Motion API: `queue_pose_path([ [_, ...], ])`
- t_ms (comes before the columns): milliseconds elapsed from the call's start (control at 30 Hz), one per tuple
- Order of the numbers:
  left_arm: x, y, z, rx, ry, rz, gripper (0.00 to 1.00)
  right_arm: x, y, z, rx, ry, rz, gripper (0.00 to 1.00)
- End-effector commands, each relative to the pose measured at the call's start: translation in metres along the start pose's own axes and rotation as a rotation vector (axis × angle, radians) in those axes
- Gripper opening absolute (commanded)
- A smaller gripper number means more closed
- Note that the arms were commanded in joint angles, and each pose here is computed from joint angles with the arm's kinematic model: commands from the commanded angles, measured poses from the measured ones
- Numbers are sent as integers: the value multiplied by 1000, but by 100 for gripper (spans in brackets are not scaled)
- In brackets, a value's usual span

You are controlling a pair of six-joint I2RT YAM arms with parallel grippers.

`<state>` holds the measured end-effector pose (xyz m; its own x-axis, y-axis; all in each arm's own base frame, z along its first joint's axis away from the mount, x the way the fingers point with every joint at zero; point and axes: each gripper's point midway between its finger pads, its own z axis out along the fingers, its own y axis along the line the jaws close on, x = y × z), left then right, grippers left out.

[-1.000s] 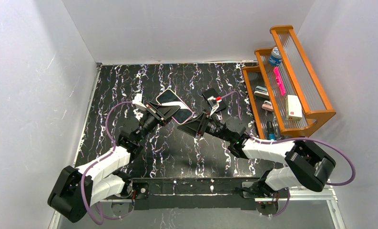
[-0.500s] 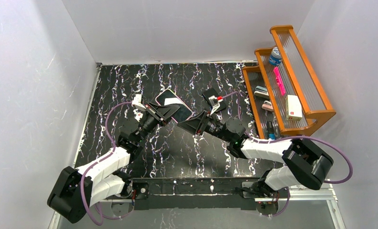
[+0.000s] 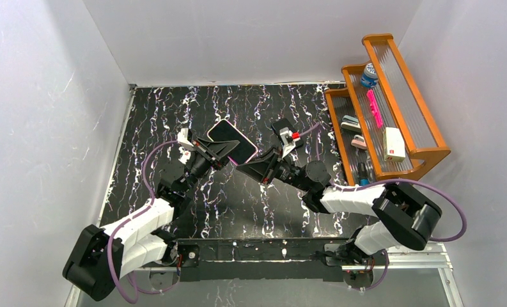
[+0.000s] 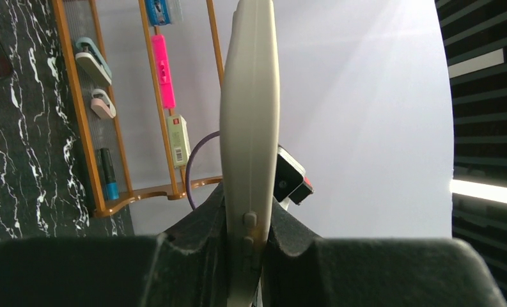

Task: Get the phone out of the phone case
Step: Remove the phone case from the phone.

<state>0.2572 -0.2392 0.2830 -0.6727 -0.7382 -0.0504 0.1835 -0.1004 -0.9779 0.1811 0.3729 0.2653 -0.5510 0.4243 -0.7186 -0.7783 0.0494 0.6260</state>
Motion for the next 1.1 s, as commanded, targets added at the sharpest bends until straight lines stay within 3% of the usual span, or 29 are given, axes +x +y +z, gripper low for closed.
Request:
queue_pose_path([
  [0, 12, -31, -4, 85, 68, -77, 0, 12, -17, -4, -30, 40, -240, 1],
  [467, 24, -60, -10, 148, 143, -97, 0, 18, -43, -15, -76, 139, -275, 1],
  [767, 34, -82, -11, 207, 207, -28, 0, 2, -76, -19, 109, 54, 8, 1],
  [967, 35, -84, -11, 226, 210, 6, 0, -2, -80, -20, 168, 60, 56, 1],
  [1067, 35, -78, -8, 217, 212, 39, 0, -4, -67, -27, 139, 63, 41, 16],
])
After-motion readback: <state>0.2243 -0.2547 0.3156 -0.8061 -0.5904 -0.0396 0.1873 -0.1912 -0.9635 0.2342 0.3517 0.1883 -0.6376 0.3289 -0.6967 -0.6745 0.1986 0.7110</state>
